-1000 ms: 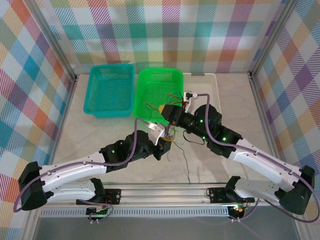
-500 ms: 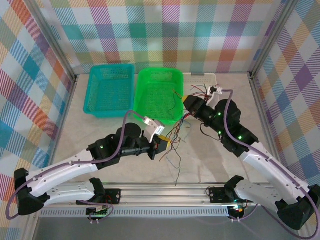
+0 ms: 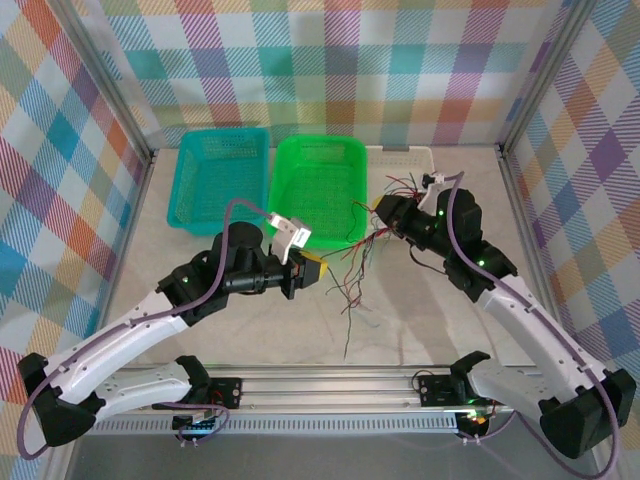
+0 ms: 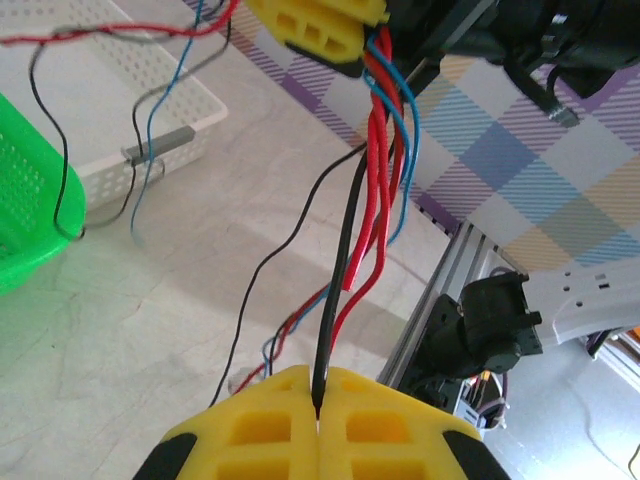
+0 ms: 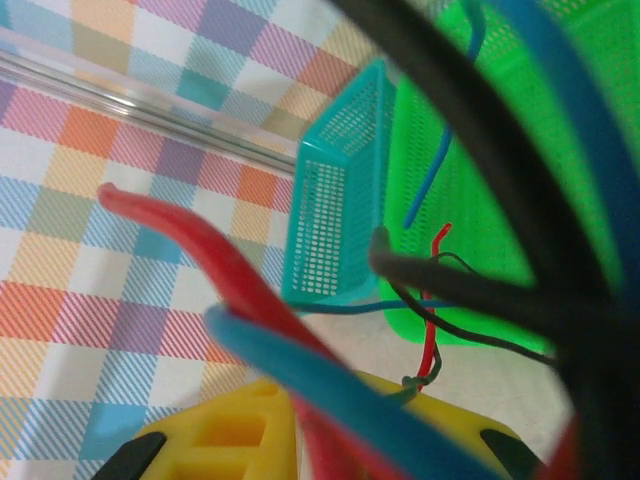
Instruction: Untangle the cables
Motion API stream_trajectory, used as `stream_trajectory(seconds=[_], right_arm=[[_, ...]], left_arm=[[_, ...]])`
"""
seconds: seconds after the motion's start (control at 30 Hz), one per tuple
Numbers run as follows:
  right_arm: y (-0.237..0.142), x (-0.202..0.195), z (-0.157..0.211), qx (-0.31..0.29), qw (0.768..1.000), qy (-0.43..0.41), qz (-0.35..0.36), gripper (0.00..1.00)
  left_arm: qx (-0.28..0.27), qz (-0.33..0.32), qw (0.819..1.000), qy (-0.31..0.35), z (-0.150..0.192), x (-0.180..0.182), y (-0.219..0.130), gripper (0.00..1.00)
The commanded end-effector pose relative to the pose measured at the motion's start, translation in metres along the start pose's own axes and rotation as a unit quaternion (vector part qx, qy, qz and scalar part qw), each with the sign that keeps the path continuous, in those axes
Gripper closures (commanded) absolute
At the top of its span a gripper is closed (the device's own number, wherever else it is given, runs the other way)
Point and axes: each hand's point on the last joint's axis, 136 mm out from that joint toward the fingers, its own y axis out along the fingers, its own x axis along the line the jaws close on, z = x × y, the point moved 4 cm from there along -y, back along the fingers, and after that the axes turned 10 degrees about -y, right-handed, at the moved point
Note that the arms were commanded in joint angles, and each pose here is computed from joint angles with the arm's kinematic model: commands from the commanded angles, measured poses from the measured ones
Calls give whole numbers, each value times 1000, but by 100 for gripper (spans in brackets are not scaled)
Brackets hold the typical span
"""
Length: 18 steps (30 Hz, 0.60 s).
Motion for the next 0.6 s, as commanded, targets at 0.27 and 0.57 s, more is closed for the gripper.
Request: stream_trajectory(seconds=[0.27,0.57], right_arm=[[19,-69,13,30,994,0,100,100],[29,-92,40,64,995,9,71,75]], left_arm=[[-27,-26,999,-27,-35,13,-8,100],[-45,-25,998,-38,-36,21,-2,100]])
